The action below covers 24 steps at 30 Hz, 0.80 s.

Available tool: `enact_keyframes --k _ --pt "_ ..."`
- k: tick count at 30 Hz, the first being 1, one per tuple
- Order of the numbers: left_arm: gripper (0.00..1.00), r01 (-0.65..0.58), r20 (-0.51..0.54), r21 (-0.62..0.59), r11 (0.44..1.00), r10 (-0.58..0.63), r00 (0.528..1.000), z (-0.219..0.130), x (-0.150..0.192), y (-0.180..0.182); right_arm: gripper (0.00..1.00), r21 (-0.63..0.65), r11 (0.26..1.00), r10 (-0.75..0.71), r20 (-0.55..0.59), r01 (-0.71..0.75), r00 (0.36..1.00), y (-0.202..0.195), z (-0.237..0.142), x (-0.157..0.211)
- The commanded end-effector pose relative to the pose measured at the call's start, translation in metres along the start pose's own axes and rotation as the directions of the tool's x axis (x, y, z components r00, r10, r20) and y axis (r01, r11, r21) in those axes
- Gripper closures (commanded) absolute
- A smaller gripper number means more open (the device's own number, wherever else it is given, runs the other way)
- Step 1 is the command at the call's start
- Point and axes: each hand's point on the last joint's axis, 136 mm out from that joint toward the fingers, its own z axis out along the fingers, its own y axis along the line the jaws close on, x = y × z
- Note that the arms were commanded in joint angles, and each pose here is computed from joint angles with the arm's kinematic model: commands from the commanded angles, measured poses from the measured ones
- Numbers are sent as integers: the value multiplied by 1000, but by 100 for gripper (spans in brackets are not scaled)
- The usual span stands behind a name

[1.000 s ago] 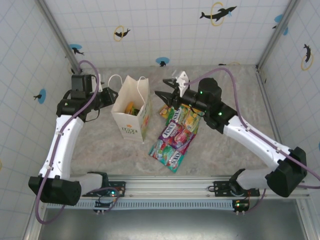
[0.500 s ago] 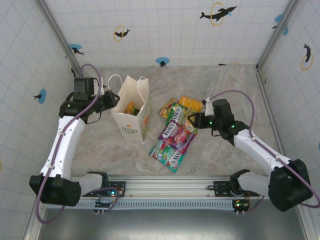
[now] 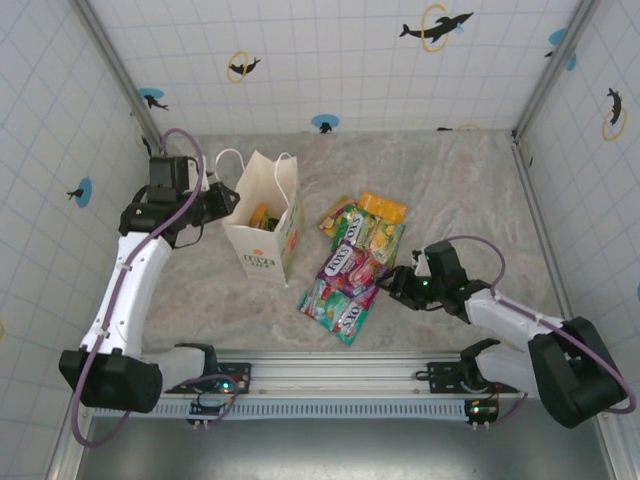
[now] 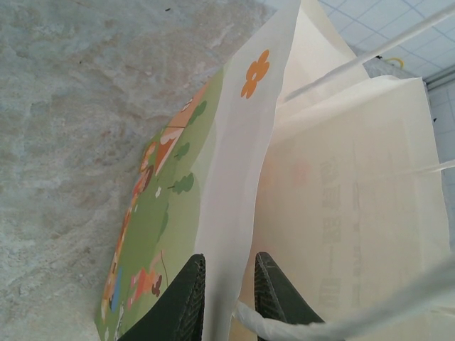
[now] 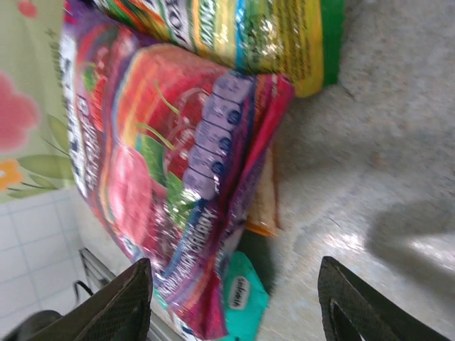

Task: Place the snacks into the paper bag

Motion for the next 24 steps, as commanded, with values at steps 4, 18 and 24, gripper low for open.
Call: enact_keyframes --k 4,18,24 --pt "77 5 10 13 1000 -5 1000 -3 -1 -2 39 -125 992 1 43 5 999 30 8 -13" --pt "77 5 0 23 1000 -5 1000 -1 1 -3 58 -119 992 53 73 -44 996 18 23 -24" --pt "78 5 -6 25 1000 -5 1000 1 2 -3 72 -125 992 43 62 -35 997 17 27 -24"
